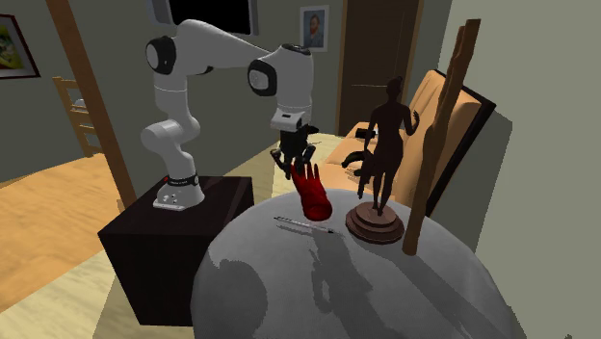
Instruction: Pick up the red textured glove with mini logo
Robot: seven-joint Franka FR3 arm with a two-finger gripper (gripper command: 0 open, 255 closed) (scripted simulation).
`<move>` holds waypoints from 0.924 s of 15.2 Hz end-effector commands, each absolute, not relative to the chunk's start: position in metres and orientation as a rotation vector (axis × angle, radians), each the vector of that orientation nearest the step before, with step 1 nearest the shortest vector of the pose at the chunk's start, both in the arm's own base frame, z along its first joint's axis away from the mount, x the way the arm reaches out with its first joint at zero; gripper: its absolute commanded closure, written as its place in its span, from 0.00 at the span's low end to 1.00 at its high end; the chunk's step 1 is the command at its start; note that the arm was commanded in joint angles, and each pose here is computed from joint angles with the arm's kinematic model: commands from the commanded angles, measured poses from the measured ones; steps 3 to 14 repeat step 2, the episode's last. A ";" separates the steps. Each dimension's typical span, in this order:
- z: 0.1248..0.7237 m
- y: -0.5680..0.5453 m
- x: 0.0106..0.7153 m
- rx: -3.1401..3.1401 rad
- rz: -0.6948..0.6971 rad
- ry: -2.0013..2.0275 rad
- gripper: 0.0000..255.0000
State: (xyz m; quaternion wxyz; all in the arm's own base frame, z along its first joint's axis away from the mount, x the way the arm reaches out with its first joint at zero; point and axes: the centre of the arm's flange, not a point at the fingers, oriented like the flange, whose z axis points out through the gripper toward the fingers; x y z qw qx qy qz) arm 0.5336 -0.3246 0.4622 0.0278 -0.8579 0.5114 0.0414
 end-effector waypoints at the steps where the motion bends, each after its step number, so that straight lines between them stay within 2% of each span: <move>1: 0.468 -0.325 0.534 -2.648 0.127 1.579 1.00; 14: 0.468 -0.325 0.534 -2.648 0.127 1.579 1.00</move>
